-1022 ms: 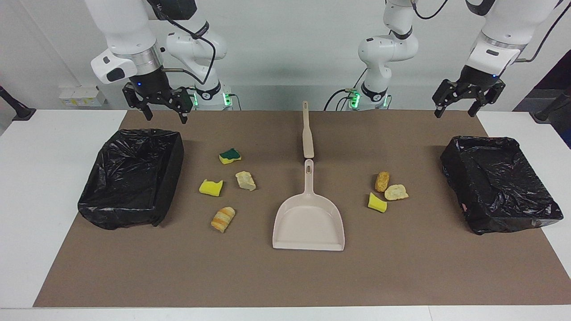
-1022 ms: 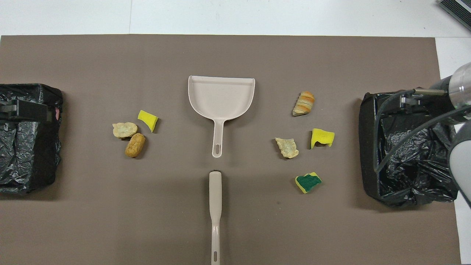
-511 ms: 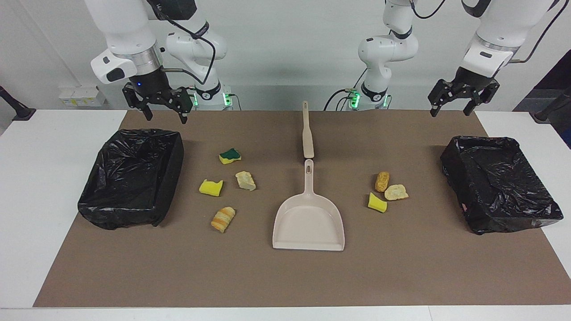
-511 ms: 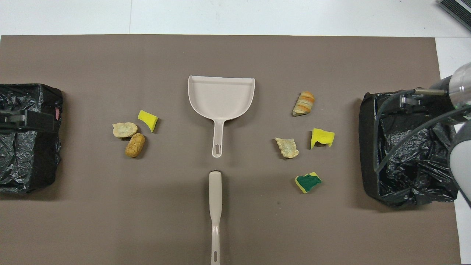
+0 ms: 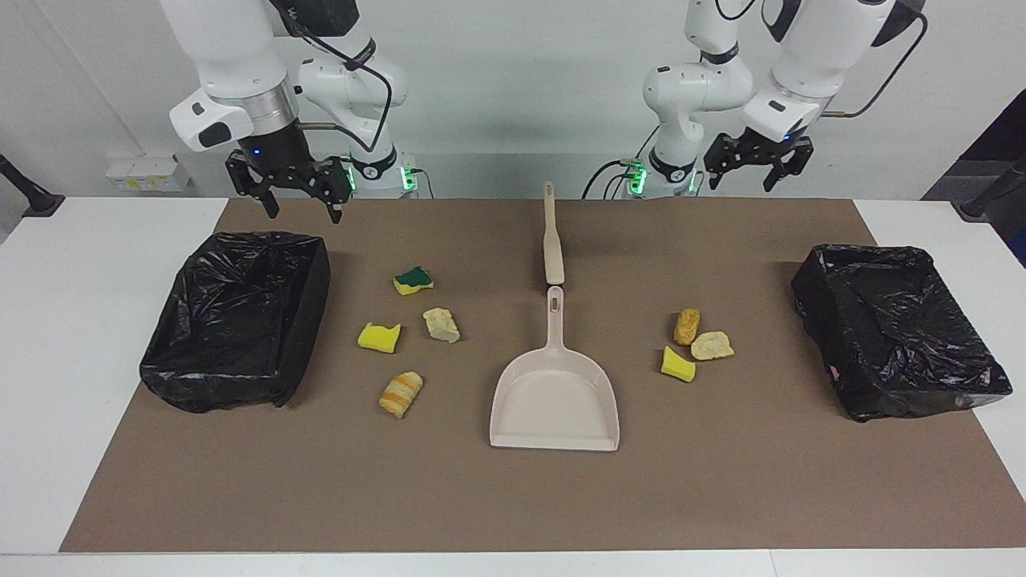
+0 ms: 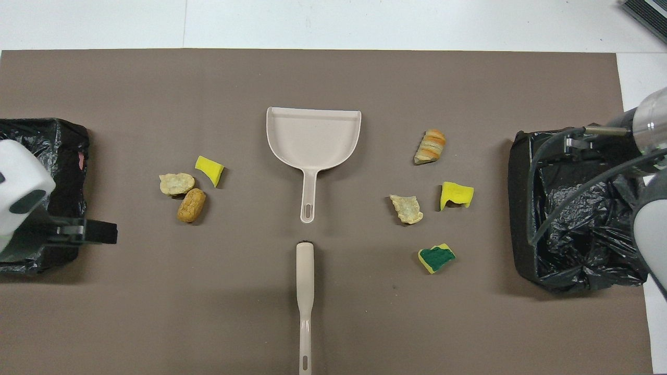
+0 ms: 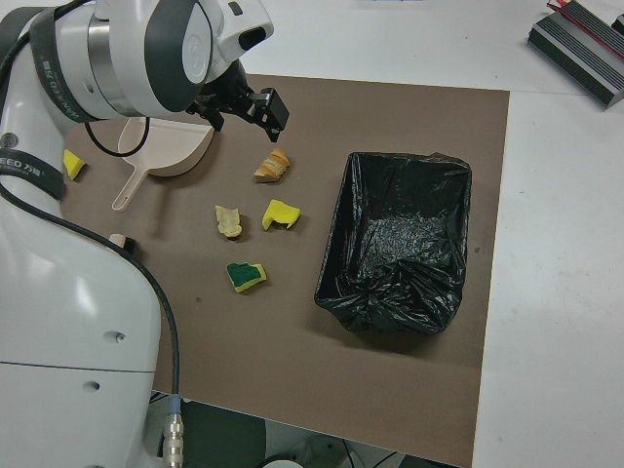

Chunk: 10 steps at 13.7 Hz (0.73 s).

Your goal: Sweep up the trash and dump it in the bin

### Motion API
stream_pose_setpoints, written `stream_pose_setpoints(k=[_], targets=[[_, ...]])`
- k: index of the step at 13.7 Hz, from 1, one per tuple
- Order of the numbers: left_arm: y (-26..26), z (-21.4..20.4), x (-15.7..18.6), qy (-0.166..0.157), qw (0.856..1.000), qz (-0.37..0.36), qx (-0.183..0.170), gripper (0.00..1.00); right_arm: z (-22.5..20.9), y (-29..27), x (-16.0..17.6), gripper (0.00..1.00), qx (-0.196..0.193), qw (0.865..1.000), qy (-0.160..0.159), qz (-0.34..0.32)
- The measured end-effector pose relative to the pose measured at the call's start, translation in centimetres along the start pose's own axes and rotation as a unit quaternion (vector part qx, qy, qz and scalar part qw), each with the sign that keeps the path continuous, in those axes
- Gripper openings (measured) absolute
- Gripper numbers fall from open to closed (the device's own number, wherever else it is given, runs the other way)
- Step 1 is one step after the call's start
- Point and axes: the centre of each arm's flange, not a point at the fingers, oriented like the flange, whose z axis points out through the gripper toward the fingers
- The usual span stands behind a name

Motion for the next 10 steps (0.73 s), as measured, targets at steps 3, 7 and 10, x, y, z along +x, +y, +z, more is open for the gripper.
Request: stream_pose_setpoints(k=[3, 7, 10], targets=[[7.0, 3.6, -1.5, -0.016, 1.0, 0.021, 0.008, 1.0, 1.8, -3.5, 1.2, 1.0, 0.011, 1.0, 0.019, -0.006], [14.9, 8.7, -4.1, -0.007, 1.0, 0.016, -0.004, 1.0, 8.7, -10.0, 4.0, 1.0, 0.027, 0.999, 0.029, -0.005], [19.7, 13.4, -7.0, 0.003, 1.0, 0.011, -0.003, 1.0, 15.3, -18.1, 3.7, 1.0, 0.011, 0.999, 0.031, 0.01]])
